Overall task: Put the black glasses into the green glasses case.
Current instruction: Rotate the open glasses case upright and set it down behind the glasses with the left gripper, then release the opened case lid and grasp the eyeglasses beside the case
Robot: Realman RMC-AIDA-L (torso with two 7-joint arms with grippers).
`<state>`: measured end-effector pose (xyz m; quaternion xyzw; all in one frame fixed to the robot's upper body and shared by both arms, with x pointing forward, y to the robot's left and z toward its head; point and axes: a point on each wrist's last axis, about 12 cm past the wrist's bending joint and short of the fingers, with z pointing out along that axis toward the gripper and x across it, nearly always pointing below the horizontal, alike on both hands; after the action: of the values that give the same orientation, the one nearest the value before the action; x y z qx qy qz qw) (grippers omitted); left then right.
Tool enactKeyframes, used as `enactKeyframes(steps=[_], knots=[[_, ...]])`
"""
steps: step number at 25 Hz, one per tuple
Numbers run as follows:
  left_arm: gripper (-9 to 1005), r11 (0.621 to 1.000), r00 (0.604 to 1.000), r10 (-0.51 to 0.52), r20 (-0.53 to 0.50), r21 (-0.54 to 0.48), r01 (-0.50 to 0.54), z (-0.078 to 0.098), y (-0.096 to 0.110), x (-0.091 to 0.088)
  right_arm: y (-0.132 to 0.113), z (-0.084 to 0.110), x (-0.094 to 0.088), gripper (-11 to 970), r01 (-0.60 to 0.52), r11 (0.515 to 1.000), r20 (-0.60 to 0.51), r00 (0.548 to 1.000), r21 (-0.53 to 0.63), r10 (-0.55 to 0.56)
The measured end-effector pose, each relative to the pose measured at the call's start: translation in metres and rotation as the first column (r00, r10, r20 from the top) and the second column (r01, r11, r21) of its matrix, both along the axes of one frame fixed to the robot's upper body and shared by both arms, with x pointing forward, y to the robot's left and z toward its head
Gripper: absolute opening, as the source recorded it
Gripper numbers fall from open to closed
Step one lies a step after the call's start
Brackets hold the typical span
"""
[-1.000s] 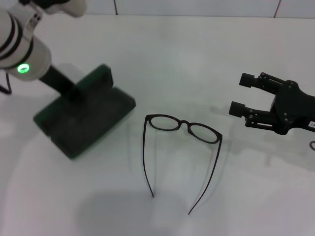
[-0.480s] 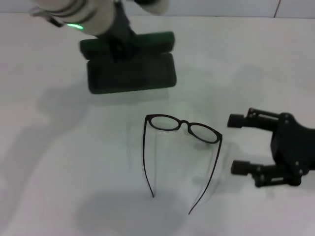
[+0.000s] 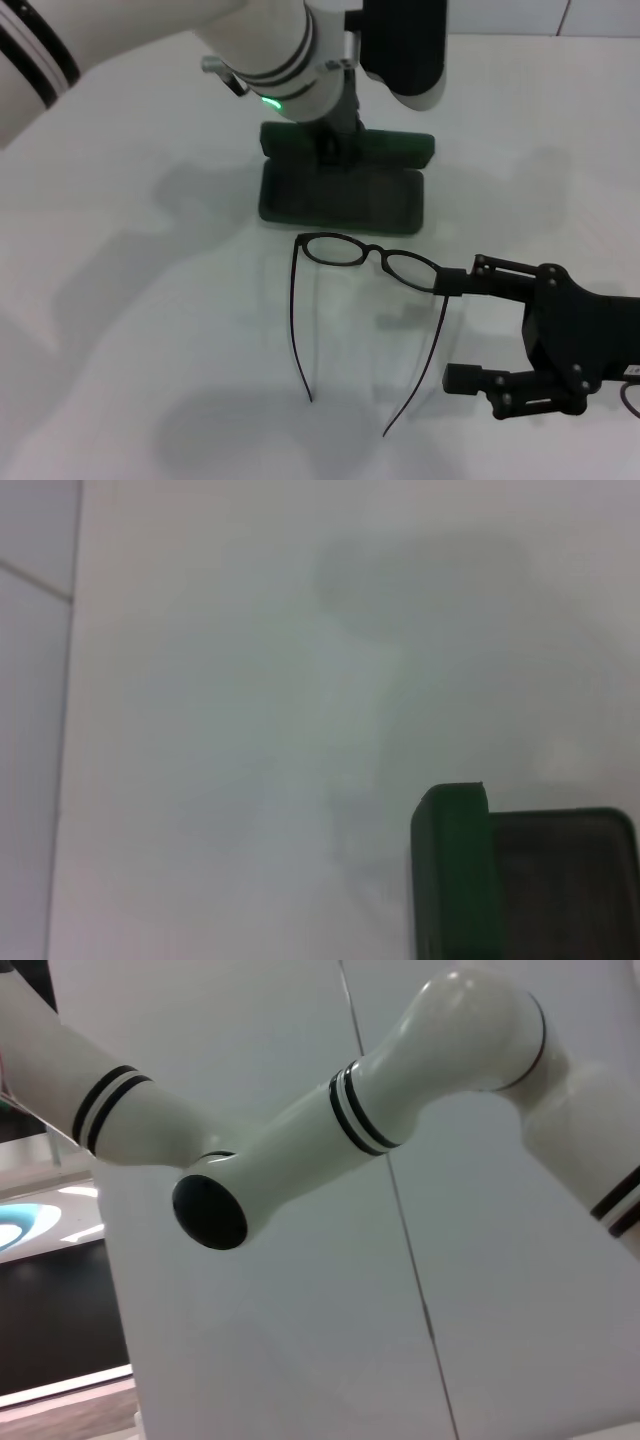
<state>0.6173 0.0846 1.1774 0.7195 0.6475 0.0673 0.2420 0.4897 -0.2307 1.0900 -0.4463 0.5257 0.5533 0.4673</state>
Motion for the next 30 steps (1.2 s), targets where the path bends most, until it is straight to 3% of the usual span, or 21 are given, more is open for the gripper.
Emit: enactKeyframes(steps=[8,18,30], knots=[[203,0.998,1.000,0.011,0.007,-0.063,-0.011,-0.008,-0.005,0.005,-0.012,-0.002,-0.003,855,0.070,0.997,-0.011,0.998,0.016,-0.070],[210,0.997,0.998,0.060,-0.015,-0.051,-0.061,-0.021,-0.007,0.009,-0.021,-0.004,-0.005,854,0.126,0.992,-0.017,0.992,0.031,-0.125],[220,0.996,0.999,0.046,0.008,-0.072,-0.045,-0.016,-0.011,0.008,-0.028,-0.007,-0.009,854,0.168,0.985,-0.031,0.986,0.033,-0.167]])
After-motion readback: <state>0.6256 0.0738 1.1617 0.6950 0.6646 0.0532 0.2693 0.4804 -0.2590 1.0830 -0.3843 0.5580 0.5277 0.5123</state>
